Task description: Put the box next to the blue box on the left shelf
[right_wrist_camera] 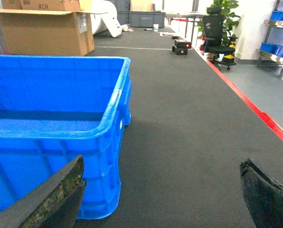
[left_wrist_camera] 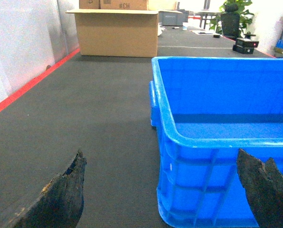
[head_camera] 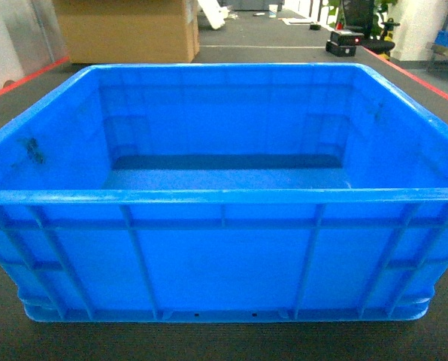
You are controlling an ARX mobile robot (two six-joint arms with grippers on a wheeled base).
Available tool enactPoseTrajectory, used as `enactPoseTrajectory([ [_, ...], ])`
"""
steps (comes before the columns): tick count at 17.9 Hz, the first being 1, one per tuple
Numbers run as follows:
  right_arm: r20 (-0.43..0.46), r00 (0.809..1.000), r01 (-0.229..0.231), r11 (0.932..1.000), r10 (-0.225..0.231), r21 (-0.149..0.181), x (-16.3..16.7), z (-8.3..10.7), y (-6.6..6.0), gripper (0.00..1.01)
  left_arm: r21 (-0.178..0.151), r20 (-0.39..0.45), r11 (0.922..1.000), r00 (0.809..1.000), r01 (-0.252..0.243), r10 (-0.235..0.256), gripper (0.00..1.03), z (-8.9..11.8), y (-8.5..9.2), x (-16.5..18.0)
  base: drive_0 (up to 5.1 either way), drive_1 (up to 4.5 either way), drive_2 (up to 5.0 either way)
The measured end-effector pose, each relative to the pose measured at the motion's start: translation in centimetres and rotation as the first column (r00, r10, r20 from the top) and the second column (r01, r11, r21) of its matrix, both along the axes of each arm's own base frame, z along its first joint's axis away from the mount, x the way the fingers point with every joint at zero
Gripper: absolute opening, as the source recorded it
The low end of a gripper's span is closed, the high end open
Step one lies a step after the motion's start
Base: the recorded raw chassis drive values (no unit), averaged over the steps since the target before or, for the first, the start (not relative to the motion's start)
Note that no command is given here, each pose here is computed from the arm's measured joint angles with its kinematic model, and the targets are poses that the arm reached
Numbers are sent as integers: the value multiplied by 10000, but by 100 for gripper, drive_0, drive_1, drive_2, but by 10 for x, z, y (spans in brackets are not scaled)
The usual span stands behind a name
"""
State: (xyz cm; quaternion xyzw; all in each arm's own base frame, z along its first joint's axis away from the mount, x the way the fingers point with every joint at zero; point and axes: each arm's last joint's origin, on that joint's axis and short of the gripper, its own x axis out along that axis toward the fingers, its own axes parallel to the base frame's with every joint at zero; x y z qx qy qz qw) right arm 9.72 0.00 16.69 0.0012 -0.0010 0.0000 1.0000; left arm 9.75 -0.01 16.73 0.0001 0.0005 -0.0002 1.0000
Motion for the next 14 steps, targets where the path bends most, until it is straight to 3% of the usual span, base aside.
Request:
enactPoseTrajectory([
  [12, 0, 10000, 0, 10000, 0, 0, 0, 0, 0, 98, 0, 0, 10000, 10000, 0, 0, 98, 0, 0, 0, 0, 0, 0],
  [13, 4, 10000, 0, 10000, 0, 0, 0, 0, 0, 98, 29, -415, 9991, 9982, -430, 431, 98, -2, 0, 0, 0, 0, 0],
  [14, -982, 9950, 175, 9998, -172, 25, 0, -3, 0, 98, 252, -1075, 9925, 9867, -1196, 1216, 98, -5, -4, 2, 0, 0, 0],
])
